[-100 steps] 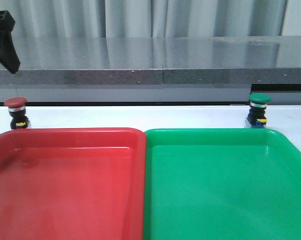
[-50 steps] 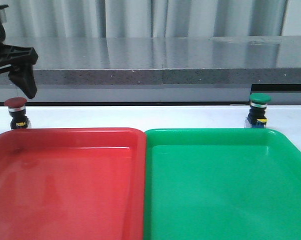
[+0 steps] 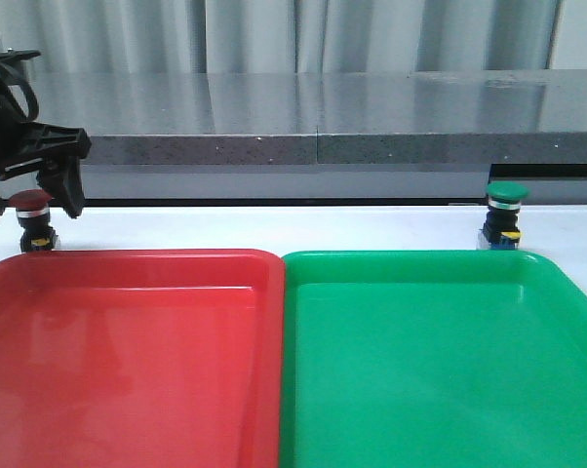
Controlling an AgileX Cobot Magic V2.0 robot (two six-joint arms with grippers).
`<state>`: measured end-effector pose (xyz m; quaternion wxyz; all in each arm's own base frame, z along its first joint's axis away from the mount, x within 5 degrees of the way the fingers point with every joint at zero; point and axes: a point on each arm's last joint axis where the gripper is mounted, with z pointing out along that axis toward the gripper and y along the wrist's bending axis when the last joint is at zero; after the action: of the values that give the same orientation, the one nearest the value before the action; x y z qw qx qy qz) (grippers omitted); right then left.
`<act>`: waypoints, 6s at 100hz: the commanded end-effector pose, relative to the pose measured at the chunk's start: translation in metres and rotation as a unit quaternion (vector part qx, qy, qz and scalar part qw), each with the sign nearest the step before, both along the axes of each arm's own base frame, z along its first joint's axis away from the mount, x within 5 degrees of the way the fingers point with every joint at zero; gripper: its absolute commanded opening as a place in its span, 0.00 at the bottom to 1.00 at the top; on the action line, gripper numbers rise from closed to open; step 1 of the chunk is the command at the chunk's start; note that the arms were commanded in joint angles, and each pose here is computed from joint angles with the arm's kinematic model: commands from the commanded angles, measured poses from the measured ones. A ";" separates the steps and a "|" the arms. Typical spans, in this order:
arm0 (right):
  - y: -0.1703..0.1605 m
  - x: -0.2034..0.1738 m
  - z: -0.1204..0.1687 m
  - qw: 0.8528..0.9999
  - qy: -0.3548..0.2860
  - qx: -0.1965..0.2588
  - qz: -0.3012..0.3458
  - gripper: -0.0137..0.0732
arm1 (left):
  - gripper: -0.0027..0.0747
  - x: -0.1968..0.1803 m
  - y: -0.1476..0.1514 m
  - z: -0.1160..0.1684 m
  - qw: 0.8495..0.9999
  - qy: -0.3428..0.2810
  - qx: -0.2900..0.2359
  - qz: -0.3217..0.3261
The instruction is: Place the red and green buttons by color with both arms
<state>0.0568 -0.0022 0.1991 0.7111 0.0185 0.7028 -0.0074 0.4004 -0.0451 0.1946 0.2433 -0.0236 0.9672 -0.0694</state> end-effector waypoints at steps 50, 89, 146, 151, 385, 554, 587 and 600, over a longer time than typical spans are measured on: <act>0.000 -0.003 0.014 0.998 -0.057 -0.010 0.001 0.08 | 0.21 0.006 -0.001 0.032 0.998 -0.067 -0.009 0.006; 0.000 -0.003 0.014 0.998 -0.057 -0.010 0.001 0.08 | 0.20 -0.010 -0.016 0.092 0.991 -0.129 -0.019 -0.018; 0.000 -0.003 0.014 0.998 -0.057 -0.010 0.001 0.08 | 0.20 -0.105 -0.074 0.093 0.983 -0.141 -0.047 -0.111; 0.000 -0.003 0.014 0.998 -0.057 -0.010 0.001 0.08 | 0.20 -0.114 -0.078 0.086 0.983 -0.128 -0.054 -0.119; 0.000 -0.003 0.014 0.998 -0.057 -0.010 0.001 0.08 | 0.66 -0.161 -0.086 0.025 0.989 -0.033 -0.042 -0.141; 0.000 -0.003 0.014 0.998 -0.057 -0.010 0.001 0.08 | 0.01 -0.335 0.022 0.081 0.870 -0.478 -0.100 -0.061; 0.000 -0.003 0.014 0.998 -0.057 -0.010 0.001 0.08 | 0.01 -0.339 0.034 0.065 0.858 -0.512 -0.036 -0.012; 0.000 -0.003 0.014 0.998 -0.057 -0.010 0.001 0.08 | 0.01 -0.343 0.040 0.060 0.849 -0.528 -0.003 0.020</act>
<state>0.0568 -0.0022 0.1989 0.7105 0.0186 0.7034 -0.0074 0.0592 -0.0081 0.2408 0.6717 0.0111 0.7364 -0.0806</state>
